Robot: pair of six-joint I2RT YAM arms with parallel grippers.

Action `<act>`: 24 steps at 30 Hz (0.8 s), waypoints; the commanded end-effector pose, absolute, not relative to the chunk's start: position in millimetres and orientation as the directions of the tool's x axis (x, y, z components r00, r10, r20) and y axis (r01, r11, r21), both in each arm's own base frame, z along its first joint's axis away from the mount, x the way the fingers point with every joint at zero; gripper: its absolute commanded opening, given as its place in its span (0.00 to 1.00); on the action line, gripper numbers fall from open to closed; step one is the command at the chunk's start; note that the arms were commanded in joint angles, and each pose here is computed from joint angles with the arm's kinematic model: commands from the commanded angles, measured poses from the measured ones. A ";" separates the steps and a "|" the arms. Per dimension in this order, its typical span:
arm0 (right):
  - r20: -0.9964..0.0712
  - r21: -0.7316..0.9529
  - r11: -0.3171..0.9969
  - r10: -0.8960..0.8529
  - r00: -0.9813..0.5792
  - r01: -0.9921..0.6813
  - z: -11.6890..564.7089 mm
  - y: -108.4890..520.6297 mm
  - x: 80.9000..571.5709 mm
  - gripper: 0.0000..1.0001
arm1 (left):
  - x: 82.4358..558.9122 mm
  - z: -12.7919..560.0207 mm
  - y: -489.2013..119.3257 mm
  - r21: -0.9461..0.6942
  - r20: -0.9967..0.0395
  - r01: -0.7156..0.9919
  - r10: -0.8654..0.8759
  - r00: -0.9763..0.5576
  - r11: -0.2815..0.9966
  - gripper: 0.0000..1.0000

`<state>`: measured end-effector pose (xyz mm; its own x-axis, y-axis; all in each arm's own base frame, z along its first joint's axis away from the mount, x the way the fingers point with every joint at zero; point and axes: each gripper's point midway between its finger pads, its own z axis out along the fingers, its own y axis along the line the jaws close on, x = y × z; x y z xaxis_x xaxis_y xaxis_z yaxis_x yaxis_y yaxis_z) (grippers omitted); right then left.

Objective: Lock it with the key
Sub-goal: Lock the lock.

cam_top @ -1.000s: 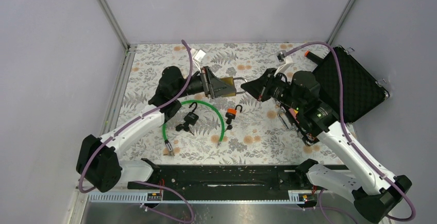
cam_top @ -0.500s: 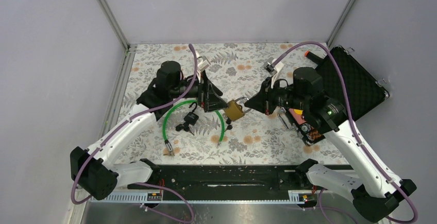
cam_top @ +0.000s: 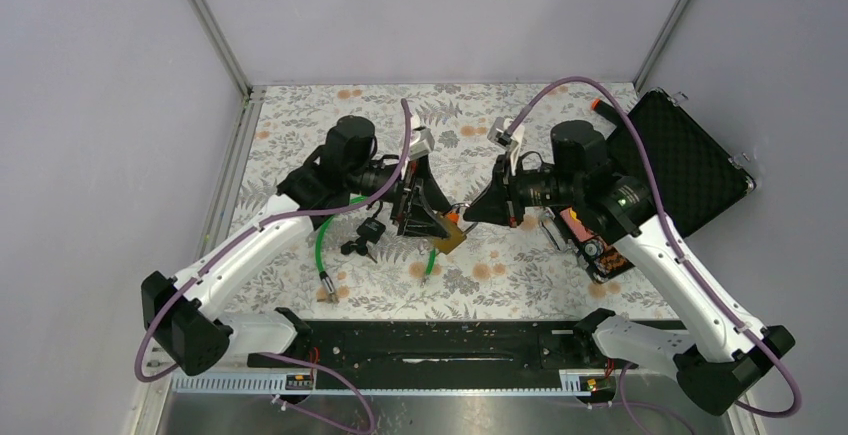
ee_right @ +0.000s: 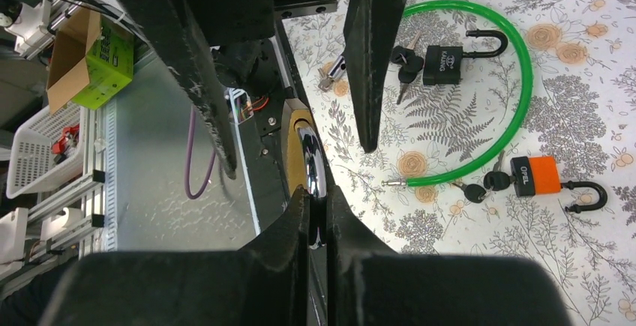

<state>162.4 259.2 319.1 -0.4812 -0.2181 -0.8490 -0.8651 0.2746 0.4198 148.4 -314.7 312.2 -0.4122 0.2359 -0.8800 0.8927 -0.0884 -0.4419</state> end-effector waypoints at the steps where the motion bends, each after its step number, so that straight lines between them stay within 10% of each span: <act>1: -0.927 0.324 0.132 -0.151 -0.342 -0.937 368.5 269.7 156.5 0.00 | 145.8 316.2 -318.0 -0.440 -0.879 0.888 0.263 -0.397 -0.132 0.64; 10: -0.928 0.304 0.116 -0.190 -0.321 -0.946 363.8 275.9 166.4 0.00 | 145.4 309.6 -319.3 -0.460 -0.864 0.874 0.304 -0.400 -0.155 0.53; 17: -0.918 0.330 0.109 -0.196 -0.346 -0.938 363.3 282.0 172.5 0.00 | 154.0 310.8 -324.3 -0.437 -0.875 0.885 0.307 -0.375 -0.163 0.00; 19: -0.904 0.373 0.141 -0.169 -0.393 -0.917 367.4 284.2 177.0 0.00 | 167.3 311.1 -327.5 -0.435 -0.872 0.896 0.289 -0.395 -0.088 0.00; 24: -0.861 0.454 0.383 -0.044 -0.507 -0.804 366.4 276.8 211.0 0.60 | 211.7 351.8 -320.0 -0.412 -0.910 0.910 0.030 -0.414 0.052 0.00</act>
